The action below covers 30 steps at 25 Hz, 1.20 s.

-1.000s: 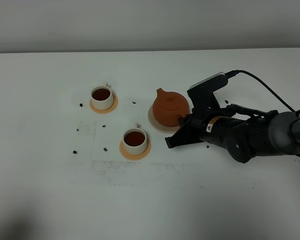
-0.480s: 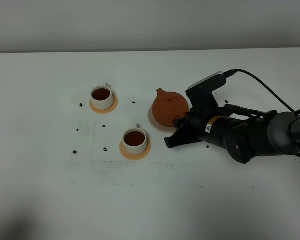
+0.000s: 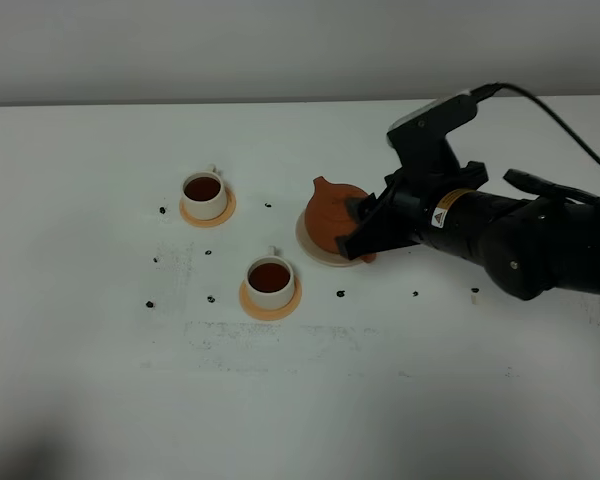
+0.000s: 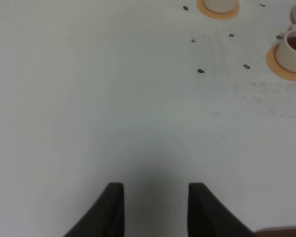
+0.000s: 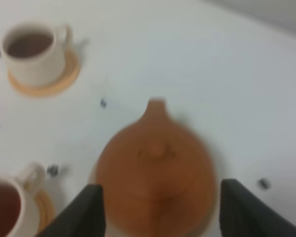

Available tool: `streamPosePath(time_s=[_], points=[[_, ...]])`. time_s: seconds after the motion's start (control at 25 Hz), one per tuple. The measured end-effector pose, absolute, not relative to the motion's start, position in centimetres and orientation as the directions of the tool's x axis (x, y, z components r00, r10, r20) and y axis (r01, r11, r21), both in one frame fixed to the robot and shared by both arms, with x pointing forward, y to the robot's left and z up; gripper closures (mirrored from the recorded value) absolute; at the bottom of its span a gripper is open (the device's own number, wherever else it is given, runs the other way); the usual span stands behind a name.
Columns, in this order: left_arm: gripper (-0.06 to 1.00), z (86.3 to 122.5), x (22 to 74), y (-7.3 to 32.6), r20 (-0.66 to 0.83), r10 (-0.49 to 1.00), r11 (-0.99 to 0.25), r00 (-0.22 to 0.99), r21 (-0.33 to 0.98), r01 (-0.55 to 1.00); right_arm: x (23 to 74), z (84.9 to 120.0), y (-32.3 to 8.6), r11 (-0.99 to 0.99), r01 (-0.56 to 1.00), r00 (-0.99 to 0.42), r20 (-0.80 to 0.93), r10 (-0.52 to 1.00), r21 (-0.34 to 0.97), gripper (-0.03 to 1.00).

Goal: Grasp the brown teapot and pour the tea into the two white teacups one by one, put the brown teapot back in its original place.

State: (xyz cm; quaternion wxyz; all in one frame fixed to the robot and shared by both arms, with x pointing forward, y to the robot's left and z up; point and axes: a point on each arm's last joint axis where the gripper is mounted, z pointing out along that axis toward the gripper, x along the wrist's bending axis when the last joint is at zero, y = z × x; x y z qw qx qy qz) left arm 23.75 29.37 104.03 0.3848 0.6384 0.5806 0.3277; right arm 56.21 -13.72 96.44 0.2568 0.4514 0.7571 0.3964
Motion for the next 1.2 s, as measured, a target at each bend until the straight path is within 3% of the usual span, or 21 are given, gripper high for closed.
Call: streamPosePath(time_s=[0.28, 0.64, 0.92, 1.2], points=[[0.65, 104.0, 23.7, 29.4, -0.028, 0.993, -0.030, 0.111, 0.872, 0.489, 53.6, 102.0, -18.0, 0.390, 0.525, -0.455, -0.138, 0.880, 0.756, 0.52], [0.65, 104.0, 23.7, 29.4, -0.028, 0.993, -0.030, 0.111, 0.872, 0.489, 46.6, 109.7, -24.9, 0.447, 0.585, -0.333, -0.302, 0.893, 0.676, 0.59], [0.65, 104.0, 23.7, 29.4, -0.028, 0.993, -0.030, 0.111, 0.872, 0.489, 40.4, 112.5, -26.9, 0.359, 0.643, -0.271, -0.237, 0.933, 0.676, 0.65], [0.65, 104.0, 23.7, 29.4, -0.028, 0.993, -0.031, 0.112, 0.872, 0.489, 34.9, 113.2, -28.8, 0.174, 0.735, -0.158, -0.084, 0.984, 0.656, 0.72]])
